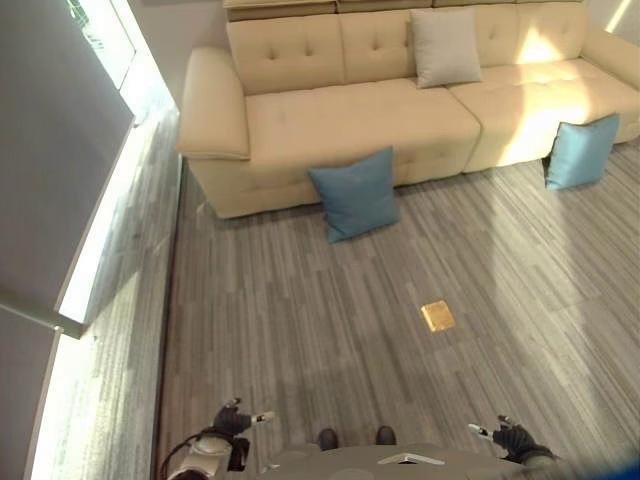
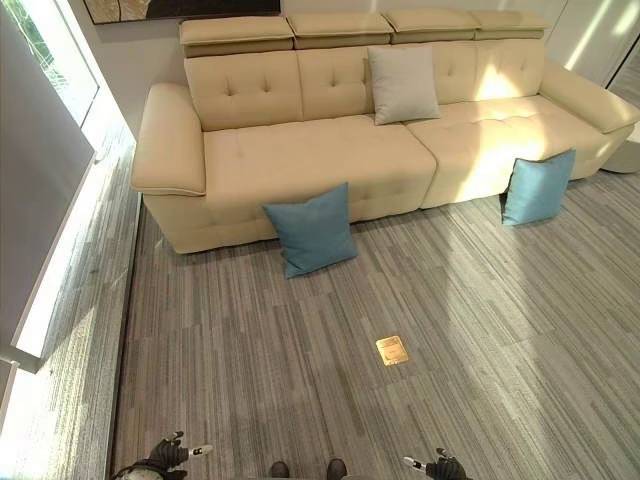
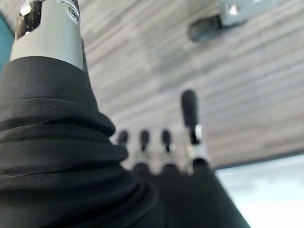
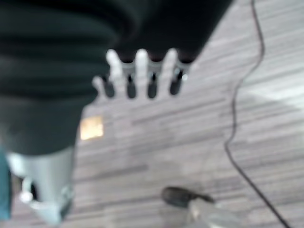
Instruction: Pick up all the scattered cushions and arrange them neatly on the sofa.
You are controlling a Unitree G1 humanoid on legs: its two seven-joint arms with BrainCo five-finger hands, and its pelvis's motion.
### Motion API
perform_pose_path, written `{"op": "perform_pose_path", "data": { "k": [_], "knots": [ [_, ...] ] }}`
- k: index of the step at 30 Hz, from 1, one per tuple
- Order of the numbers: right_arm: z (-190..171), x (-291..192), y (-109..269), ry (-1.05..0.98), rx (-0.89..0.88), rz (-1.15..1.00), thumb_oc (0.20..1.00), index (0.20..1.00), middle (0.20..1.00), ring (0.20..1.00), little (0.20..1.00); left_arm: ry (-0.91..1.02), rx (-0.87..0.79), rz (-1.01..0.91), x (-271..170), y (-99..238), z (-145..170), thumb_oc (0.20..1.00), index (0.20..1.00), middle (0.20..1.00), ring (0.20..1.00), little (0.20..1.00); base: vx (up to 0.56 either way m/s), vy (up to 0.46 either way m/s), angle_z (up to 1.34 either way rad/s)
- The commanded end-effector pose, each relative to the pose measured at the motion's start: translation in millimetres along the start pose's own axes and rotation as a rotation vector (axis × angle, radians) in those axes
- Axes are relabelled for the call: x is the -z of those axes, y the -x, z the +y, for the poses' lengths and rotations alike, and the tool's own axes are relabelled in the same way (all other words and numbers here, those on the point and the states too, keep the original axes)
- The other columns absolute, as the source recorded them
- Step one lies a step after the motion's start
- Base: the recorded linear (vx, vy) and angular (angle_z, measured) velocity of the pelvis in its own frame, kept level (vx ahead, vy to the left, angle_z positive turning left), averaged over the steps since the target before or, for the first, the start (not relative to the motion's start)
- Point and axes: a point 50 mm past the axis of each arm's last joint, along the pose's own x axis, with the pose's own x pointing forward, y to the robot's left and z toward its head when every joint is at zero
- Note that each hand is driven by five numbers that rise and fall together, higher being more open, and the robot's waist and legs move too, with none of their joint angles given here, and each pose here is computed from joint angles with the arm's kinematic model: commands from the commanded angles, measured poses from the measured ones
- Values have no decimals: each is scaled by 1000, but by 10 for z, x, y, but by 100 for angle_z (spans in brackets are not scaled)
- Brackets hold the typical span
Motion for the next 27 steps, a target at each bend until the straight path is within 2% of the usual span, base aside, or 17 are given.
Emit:
{"op": "perform_pose_path", "data": {
  "k": [1,12,16,22,27],
  "knots": [
    [-54,-71,-20,38,14,-10,1000,1000,1000,1000,1000,-7,6,-27,-191,-52,-53,1000,1000,1000,1000,1000,0,0,0],
    [-110,-127,-29,41,27,-26,1000,1000,1000,1000,1000,-22,5,-67,-332,-67,-56,1000,1000,1000,1000,1000,15,-61,2],
    [-145,-192,-37,19,41,-48,1000,1000,1000,1000,1000,-35,23,-141,-583,-80,-100,1000,1000,1000,1000,1000,-87,-74,32],
    [-118,-248,-43,30,35,-62,1000,1000,1000,1000,1000,-27,22,-128,-538,-75,-113,1000,1000,1000,1000,1000,199,33,3],
    [-62,-393,-52,47,16,-113,1000,1000,1000,1000,1000,-18,13,-125,-508,-72,-85,1000,1000,1000,1000,1000,199,144,-51]
  ]
}}
